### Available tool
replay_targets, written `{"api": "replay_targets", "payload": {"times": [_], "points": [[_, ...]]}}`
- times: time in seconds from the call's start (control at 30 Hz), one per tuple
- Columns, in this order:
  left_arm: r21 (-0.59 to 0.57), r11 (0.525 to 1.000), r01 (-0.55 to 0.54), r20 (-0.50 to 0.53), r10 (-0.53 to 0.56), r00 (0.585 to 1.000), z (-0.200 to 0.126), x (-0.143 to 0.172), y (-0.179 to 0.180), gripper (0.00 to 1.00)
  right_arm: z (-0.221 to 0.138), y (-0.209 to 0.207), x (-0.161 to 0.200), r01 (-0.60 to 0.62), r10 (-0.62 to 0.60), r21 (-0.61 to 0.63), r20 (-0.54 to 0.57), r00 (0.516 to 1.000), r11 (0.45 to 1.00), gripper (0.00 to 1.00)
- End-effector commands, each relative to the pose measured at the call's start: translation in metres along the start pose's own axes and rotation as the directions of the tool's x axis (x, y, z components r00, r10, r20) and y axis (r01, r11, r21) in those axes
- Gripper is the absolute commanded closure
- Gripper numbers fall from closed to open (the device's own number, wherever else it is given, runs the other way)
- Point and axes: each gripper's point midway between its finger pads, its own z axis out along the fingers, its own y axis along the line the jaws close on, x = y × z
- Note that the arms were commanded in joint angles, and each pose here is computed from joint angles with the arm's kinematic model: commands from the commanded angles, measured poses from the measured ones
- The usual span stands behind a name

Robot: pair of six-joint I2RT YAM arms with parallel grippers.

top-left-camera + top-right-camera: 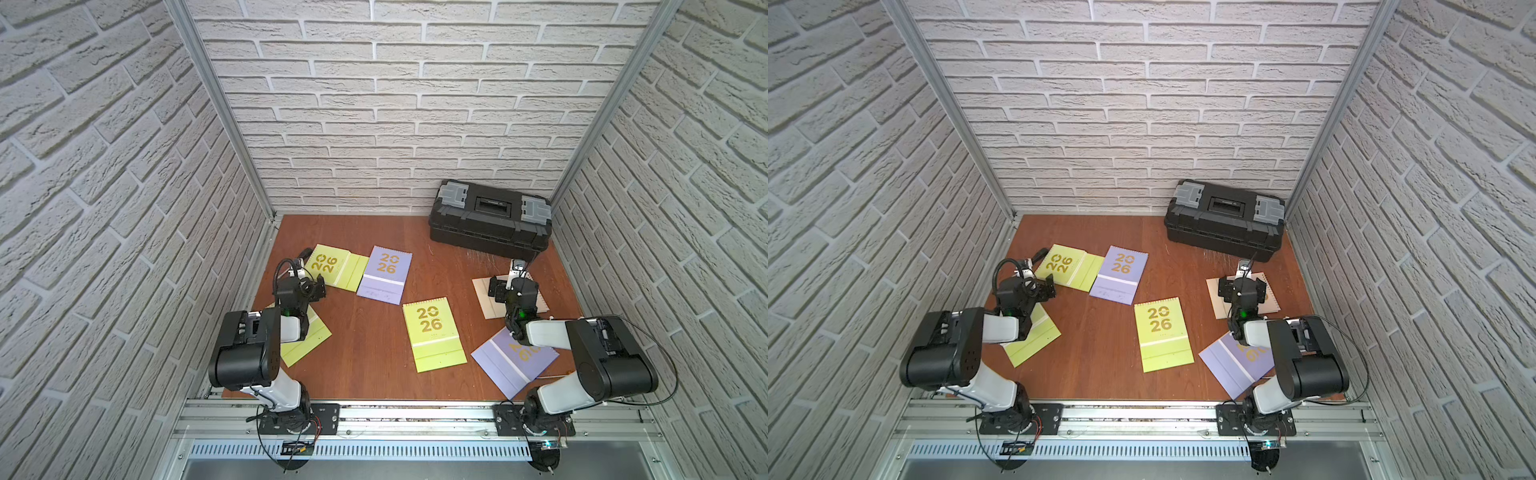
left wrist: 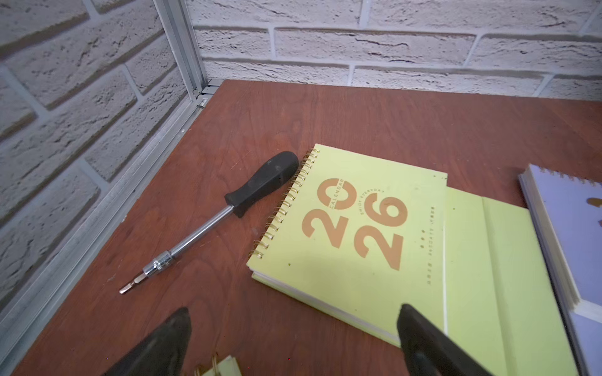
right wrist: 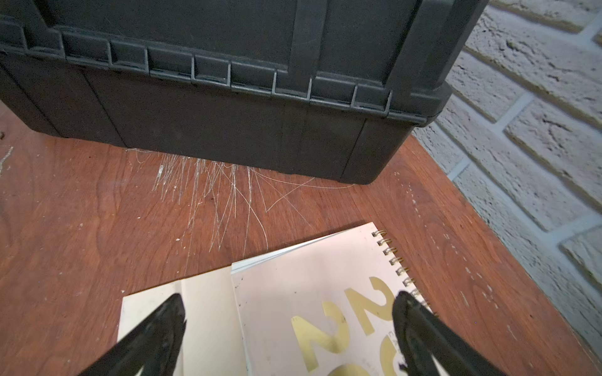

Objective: Stack the calendars
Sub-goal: Adjust the calendar at the center of the board.

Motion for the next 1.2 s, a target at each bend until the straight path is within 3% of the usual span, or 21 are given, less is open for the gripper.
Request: {"api": "replay_targets", "payload": {"times": [0.0, 0.53, 0.6, 0.63, 0.7, 0.73, 0.83, 0.93, 1.17], "points": [[0.007, 1.0, -0.021, 0.038, 0.021, 0.999, -0.002, -0.009, -0.001, 0.02, -0.002, -0.001, -0.017, -0.014, 0.014, 0.007, 0.054, 0.998, 1.0, 0.01], [0.009, 1.0, -0.02, 0.039, 0.02, 0.999, -0.002, -0.01, -0.002, 0.02, -0.002, -0.001, -0.017, -0.014, 0.014, 0.006, 0.055, 0.998, 1.0, 0.01], [-0.032, 0.999, -0.019, 0.045, 0.021, 0.999, -0.004, -0.012, 0.003, 0.02, -0.003, 0.0, -0.017, -0.014, 0.014, -0.001, 0.061, 0.998, 1.0, 0.01], [-0.106, 0.994, -0.021, 0.052, 0.026, 0.998, -0.008, -0.017, 0.011, 0.02, -0.004, 0.004, -0.022, -0.004, 0.005, -0.026, 0.072, 0.997, 1.0, 0.01], [-0.207, 0.977, -0.057, 0.06, 0.071, 0.996, -0.021, -0.034, 0.013, 0.02, -0.009, 0.022, -0.037, 0.064, -0.06, -0.13, 0.036, 0.998, 0.989, 0.01], [-0.227, 0.971, -0.082, 0.051, 0.096, 0.994, -0.029, -0.046, 0.009, 0.02, -0.014, 0.027, -0.046, 0.081, -0.087, -0.16, -0.033, 0.996, 0.984, 0.04], [-0.261, 0.963, -0.068, 0.007, 0.072, 0.997, -0.054, -0.08, 0.006, 0.02, -0.027, 0.013, -0.08, 0.051, -0.063, -0.087, -0.143, 0.988, 0.995, 0.05], [-0.264, 0.964, -0.004, -0.028, -0.004, 1.0, -0.085, -0.108, 0.002, 0.02, -0.049, 0.0, -0.105, 0.042, -0.044, -0.023, -0.121, 0.992, 0.999, 0.04], [-0.182, 0.981, 0.071, -0.145, -0.098, 0.985, -0.142, -0.119, -0.032, 0.02, -0.111, -0.011, -0.097, -0.103, 0.09, -0.029, -0.284, 0.955, 0.994, 0.04]]}}
